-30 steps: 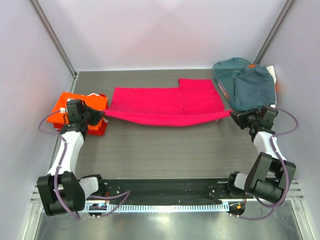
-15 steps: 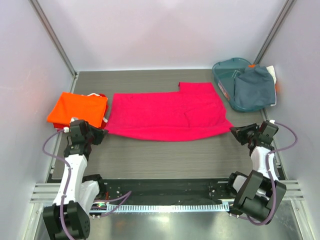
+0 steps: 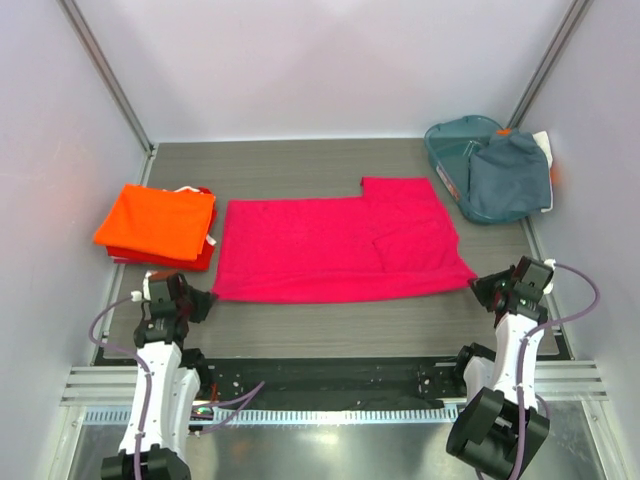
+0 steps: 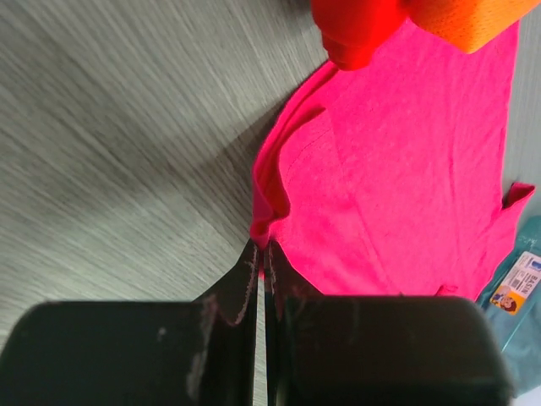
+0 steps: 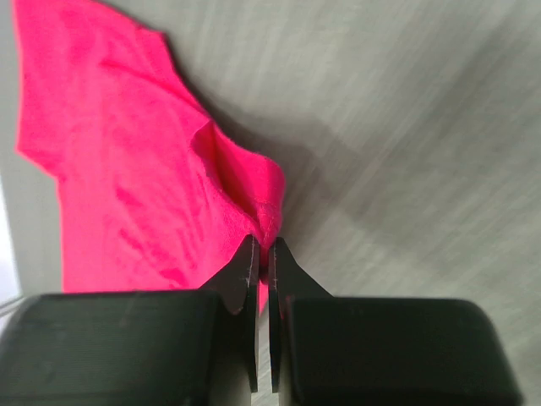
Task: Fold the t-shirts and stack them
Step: Fold the tshirt
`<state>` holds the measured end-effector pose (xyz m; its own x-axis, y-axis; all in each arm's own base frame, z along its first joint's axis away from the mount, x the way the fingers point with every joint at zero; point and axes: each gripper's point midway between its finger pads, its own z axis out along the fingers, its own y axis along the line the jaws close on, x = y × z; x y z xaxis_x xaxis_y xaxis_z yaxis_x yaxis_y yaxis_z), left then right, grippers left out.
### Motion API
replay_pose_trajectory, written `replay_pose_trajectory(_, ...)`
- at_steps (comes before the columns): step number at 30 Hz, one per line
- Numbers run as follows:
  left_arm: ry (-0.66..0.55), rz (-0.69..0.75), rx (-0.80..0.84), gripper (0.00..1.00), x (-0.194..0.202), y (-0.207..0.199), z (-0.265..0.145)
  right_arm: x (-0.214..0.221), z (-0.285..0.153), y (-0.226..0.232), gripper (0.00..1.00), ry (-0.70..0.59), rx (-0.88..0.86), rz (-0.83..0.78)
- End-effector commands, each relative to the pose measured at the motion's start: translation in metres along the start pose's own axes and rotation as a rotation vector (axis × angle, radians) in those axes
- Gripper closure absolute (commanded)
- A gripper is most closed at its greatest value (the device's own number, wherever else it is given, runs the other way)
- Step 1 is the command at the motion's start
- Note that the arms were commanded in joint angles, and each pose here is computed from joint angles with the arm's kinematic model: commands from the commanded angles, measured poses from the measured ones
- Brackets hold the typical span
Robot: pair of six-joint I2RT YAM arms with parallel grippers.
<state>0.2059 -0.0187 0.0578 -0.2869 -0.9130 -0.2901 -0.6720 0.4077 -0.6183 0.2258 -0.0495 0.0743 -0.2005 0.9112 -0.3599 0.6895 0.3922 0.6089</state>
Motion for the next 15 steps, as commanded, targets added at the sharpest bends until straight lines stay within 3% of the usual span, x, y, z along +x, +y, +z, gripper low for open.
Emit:
replay_pose_trajectory(1, -0.047, -0.047, -0.042, 0.99, -0.006, 0.010, -0.002, -0.002, -0.002, -0.032, 0.94, -0.040, 0.146, -0.003)
replay_pose_trajectory(7, -0.117, -0.049, -0.102, 0.98, -0.018, 0.020, -0.003, -0.001, 0.000, -0.044, 0.88, -0.049, 0.201, 0.016)
replay_pose_trajectory(8, -0.115, -0.049, -0.101, 0.97, -0.018, 0.020, -0.003, -0.002, 0.000, -0.044, 0.70, -0.052, 0.206, 0.019)
replay_pose_trajectory(11, -0.090, -0.044, -0.090, 0.67, -0.014, 0.017, -0.003, -0.003, -0.002, -0.046, 0.44, -0.063, 0.222, 0.028)
replay_pose_trajectory(12, -0.083, -0.045, -0.086, 0.43, -0.012, 0.017, -0.003, -0.005, -0.003, -0.046, 0.42, -0.073, 0.223, 0.030)
replay_pose_trajectory(15, -0.083, -0.018, -0.043, 0.37, -0.013, 0.005, -0.008, -0.012, -0.008, -0.039, 0.37, -0.106, 0.199, 0.022)
